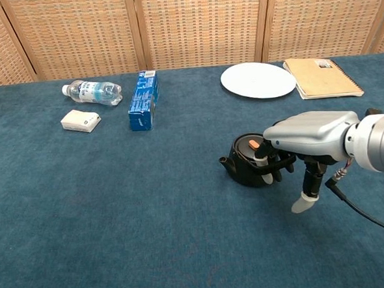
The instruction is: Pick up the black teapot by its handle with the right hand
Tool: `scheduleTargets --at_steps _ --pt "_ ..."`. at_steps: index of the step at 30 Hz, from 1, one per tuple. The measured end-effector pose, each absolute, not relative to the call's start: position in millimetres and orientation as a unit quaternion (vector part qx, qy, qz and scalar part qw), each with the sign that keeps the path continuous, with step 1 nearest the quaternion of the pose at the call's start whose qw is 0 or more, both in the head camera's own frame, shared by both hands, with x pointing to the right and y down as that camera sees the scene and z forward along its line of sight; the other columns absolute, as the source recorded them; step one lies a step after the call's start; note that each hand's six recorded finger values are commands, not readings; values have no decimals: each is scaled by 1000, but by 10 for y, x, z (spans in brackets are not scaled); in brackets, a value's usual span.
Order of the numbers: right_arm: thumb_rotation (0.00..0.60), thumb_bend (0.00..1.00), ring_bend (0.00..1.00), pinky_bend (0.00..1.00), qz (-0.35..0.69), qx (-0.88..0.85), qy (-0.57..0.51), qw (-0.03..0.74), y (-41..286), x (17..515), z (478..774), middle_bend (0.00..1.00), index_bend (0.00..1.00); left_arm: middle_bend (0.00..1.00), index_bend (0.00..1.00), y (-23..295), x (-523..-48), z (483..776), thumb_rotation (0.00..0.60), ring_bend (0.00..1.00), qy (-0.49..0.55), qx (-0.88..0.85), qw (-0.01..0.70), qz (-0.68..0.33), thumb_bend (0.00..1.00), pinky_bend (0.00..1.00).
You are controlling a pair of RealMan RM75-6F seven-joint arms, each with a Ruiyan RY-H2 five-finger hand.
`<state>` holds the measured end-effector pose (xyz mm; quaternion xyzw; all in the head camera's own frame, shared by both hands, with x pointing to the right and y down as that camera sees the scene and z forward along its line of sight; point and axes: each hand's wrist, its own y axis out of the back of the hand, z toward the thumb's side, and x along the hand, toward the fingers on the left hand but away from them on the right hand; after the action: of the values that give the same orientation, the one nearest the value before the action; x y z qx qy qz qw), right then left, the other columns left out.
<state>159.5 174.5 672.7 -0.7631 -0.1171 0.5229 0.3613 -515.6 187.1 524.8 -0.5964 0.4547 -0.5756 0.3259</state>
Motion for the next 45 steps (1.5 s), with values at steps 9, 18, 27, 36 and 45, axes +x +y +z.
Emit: scheduleTargets --at_steps 9,18,27,36,45 --pt "600 0 608 0 520 -762 -120 367 1722 1557 6746 673 700 0 0 1865 -5168 5249 600 0 456 -596 324 -576 0 0" --pt "600 0 682 0 511 -764 -131 370 1684 1517 6760 783 885 0 0 1861 -5171 5248 600 0 456 -596 324 -575 0 0" --pt "600 0 685 0 513 -769 -139 354 1648 1519 6779 808 954 0 0 1859 -5177 5251 600 0 457 -596 323 -576 0 0" --pt "600 0 691 0 512 -780 -137 332 1635 1520 6796 825 996 0 0 1860 -5179 5245 600 0 458 -596 323 -575 0 0" --pt "600 0 722 0 507 -781 -149 332 1560 1497 6742 883 1000 0 0 1857 -5184 5239 600 0 459 -596 322 -574 0 0"
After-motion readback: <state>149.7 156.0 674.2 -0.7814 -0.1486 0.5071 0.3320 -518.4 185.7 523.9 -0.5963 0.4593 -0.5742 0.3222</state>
